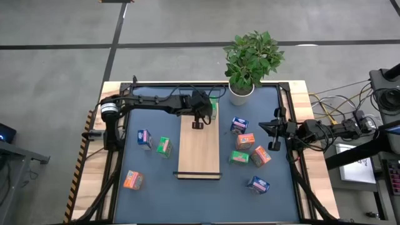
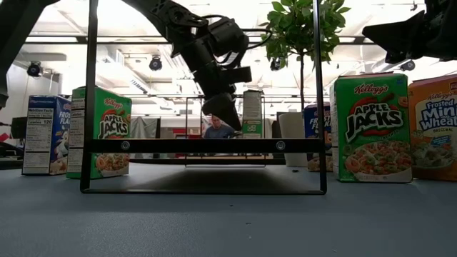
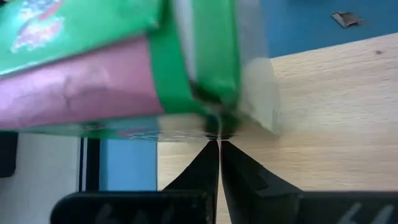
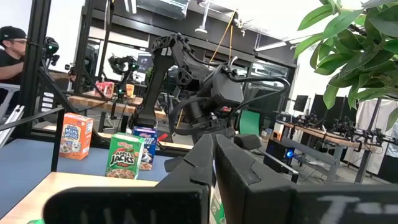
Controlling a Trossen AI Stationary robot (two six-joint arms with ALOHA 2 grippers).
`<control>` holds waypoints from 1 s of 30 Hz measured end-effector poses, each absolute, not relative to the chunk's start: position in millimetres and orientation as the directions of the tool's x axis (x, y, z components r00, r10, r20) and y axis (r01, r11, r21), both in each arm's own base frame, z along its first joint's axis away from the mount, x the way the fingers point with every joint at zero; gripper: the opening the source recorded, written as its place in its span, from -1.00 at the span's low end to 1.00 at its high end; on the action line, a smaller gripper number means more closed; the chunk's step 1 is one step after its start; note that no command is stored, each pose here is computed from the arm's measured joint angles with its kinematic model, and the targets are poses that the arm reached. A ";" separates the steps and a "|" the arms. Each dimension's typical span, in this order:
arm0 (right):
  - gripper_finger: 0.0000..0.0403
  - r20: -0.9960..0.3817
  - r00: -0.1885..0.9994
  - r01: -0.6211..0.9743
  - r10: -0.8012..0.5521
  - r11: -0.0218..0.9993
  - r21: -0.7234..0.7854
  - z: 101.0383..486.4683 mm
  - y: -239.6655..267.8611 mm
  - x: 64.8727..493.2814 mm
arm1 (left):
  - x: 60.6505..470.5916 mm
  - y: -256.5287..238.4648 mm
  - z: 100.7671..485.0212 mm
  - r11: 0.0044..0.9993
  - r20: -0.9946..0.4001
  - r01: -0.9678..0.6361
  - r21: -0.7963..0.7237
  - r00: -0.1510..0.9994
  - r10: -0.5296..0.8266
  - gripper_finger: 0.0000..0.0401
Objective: Stack cereal on shelf
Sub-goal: Put the top left green cereal box on the shelf
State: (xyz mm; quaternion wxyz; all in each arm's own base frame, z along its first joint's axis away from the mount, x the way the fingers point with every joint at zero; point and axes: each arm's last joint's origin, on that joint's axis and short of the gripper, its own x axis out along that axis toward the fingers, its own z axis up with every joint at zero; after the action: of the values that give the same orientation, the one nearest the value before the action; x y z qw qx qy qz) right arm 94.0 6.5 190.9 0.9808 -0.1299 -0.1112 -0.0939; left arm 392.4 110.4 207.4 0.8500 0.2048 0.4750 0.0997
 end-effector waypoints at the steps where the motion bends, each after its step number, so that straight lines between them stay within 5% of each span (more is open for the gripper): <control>1: -0.96 0.243 0.958 0.213 -0.155 0.949 -0.234 190.9 6.5 94.0 | 392.5 111.2 207.6 0.896 -0.765 0.023 0.444 0.531 0.366 -1.00; 30: -0.96 0.243 0.958 0.213 -0.155 0.949 -0.234 190.9 6.5 94.0 | 394.1 115.5 209.8 0.897 -0.744 0.007 0.442 0.561 0.363 -1.00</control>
State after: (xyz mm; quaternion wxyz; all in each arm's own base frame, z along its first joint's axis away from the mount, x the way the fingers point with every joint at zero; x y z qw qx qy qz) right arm 94.0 6.5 190.9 0.9808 -0.1300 -0.1113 -0.0939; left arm 394.1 115.5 209.8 0.8599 0.2023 0.4571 0.1032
